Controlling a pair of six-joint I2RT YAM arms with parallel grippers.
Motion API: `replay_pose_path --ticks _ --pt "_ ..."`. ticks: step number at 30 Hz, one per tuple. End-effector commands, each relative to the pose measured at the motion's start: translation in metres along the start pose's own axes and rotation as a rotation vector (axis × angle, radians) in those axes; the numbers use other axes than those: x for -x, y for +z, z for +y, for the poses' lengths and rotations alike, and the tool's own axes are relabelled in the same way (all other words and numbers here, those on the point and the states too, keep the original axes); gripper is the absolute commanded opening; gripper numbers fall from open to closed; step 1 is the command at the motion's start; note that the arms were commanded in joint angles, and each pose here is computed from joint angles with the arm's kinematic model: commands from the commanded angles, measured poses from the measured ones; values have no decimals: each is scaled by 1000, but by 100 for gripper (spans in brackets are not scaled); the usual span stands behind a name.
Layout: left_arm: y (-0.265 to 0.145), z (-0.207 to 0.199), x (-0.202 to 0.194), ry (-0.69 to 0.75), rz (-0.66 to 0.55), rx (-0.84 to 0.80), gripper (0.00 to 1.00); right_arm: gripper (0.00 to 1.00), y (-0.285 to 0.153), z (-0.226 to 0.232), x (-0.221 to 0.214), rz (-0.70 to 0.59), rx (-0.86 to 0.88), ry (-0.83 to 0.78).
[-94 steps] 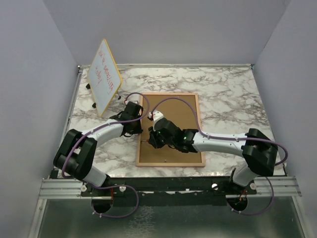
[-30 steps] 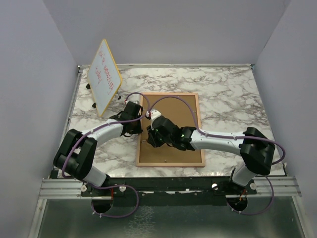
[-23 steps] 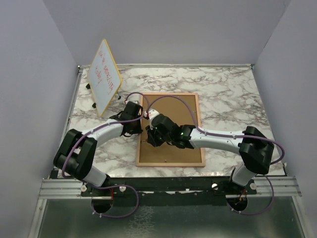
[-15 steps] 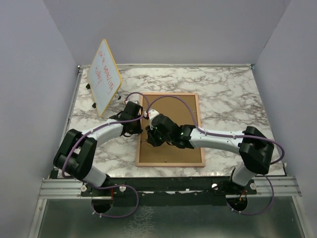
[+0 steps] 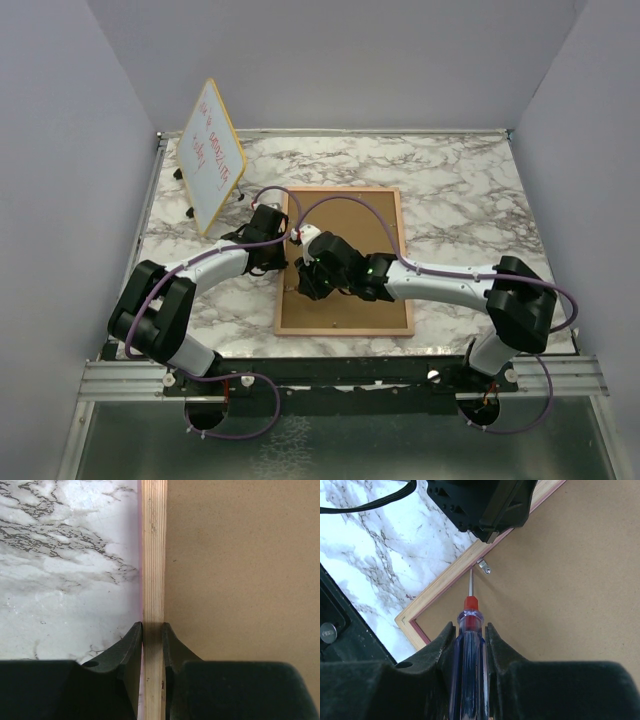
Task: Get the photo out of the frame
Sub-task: Release the photo frame item from the photo frame.
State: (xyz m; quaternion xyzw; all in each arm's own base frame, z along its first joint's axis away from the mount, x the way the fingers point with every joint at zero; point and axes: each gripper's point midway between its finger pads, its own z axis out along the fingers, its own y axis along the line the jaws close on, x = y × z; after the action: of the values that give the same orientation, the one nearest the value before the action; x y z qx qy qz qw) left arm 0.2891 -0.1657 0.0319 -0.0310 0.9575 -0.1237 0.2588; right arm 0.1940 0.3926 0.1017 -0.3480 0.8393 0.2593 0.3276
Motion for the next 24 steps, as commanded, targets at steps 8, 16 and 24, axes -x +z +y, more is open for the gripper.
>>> replay_pose_path --ticks 8,16,24 --pt "1 1 -12 3 36 -13 1 1 -14 4 19 -91 -19 41" --pt "1 1 -12 0 32 -12 1 1 -12 -16 23 -129 -116 98" --pt "1 1 -12 1 33 -15 1 1 4 -20 10 -69 -127 107"
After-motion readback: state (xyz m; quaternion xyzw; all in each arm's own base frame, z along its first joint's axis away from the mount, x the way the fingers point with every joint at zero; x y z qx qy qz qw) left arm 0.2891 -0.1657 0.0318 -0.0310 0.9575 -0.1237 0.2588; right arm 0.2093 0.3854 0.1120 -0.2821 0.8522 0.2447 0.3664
